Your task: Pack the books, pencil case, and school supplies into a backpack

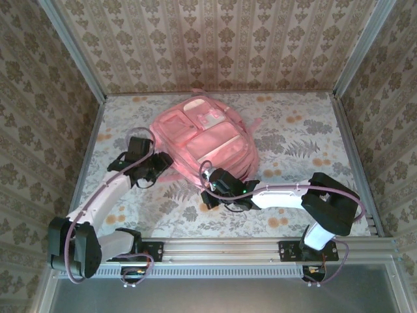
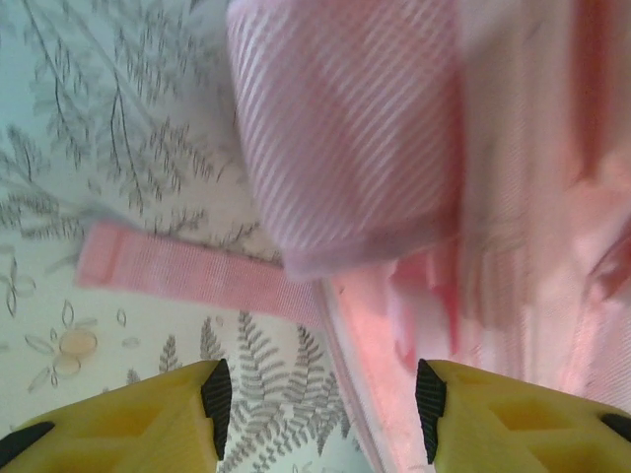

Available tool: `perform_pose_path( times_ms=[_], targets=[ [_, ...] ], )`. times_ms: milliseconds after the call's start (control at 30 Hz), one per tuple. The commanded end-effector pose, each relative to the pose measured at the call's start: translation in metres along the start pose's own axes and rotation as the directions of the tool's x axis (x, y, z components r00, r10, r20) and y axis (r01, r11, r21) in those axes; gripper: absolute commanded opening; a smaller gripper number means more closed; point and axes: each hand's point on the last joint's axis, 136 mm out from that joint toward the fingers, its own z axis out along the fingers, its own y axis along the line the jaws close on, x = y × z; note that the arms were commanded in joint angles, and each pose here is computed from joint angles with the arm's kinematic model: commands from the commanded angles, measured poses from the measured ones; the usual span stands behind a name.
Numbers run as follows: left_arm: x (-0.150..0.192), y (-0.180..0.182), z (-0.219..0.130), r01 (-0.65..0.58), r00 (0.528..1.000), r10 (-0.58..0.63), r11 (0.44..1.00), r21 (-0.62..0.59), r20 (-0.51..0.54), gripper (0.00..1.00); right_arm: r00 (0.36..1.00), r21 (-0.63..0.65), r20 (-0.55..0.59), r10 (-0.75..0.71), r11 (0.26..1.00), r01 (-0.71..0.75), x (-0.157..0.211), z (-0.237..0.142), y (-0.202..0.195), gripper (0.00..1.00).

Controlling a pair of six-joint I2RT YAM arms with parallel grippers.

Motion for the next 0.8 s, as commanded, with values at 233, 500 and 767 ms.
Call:
perform_pose_path(
  times_ms=[233,500,767],
  targets=[
    [0.015,-0.045,0.011,0.04,0.999,-0.035,0.986,0.163,-0.036,0.51,0.997,-0.087,0.06,0.053,0.995,-0.048,-0.018,-0.002,0.019,0.0],
    [0.033,-0.056,-0.009,0.006,1.0,-0.011,0.974,0.226,0.019,0.49,0.995,-0.099,0.066,0.08,0.992,-0.073,-0.017,-0.003,0.016,0.0],
    [0.044,-0.05,0.02,0.012,1.0,-0.007,0.983,0.181,-0.028,0.51,0.993,-0.092,0.076,0.094,0.992,-0.087,-0.017,-0.002,0.013,0.0]
  ],
)
